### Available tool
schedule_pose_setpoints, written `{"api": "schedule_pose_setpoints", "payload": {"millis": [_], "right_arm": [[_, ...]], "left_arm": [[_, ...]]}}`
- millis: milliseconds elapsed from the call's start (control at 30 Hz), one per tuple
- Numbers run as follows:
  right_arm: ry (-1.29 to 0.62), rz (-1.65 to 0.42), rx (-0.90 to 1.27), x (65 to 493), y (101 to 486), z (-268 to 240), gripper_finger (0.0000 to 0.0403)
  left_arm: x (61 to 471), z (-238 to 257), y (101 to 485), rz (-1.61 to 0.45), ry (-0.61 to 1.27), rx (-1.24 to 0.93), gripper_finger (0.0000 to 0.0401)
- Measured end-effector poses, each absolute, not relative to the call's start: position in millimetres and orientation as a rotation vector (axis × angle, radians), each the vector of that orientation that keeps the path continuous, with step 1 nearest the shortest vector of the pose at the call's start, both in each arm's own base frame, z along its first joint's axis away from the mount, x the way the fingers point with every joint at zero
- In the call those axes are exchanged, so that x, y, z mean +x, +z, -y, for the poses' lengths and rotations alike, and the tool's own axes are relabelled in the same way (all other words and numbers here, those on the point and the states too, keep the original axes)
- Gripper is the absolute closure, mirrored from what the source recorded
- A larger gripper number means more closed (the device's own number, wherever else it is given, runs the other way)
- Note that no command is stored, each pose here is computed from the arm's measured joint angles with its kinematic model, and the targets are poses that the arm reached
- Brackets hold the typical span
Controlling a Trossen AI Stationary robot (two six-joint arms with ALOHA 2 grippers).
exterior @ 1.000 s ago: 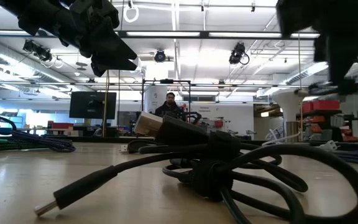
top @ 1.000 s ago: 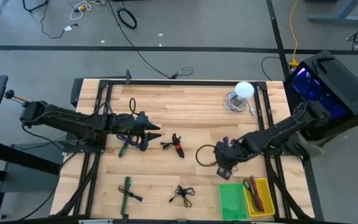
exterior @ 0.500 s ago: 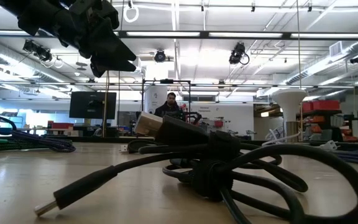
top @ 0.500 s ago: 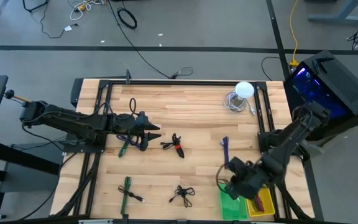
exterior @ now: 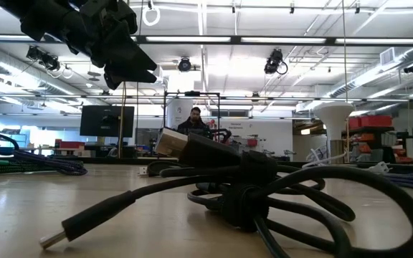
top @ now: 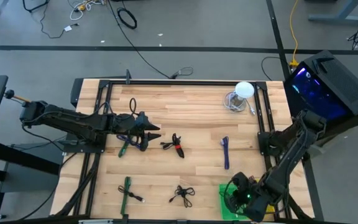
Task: Pick & Place USB Port
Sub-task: Put the black charger cable into the green basket
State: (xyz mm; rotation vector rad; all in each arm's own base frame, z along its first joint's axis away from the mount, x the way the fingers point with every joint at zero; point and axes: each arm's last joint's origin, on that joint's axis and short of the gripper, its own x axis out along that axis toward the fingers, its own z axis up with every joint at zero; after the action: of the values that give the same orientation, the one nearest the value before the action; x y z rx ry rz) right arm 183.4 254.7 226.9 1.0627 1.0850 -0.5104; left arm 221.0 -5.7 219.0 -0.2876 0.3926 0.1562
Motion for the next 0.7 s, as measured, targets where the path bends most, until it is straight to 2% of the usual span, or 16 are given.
{"api": "schedule_pose_setpoints", "payload": {"millis": [300,500,700], "right_arm": [[-0.577,-1.045,1.068,172.5,217.8,-262.5,0.0403],[-0.507,-1.072,1.04,173.8,218.9,-265.9,0.0402],[-0.494,-1.088,1.019,173.7,218.8,-265.8,0.0372]], "left_arm": [[221.0,5.7,219.0,-0.393,0.156,-0.288,0.0224],[221.0,5.7,219.0,-0.393,0.156,-0.288,0.0224],[221.0,5.7,219.0,-0.393,0.156,-0.288,0.0224]]}}
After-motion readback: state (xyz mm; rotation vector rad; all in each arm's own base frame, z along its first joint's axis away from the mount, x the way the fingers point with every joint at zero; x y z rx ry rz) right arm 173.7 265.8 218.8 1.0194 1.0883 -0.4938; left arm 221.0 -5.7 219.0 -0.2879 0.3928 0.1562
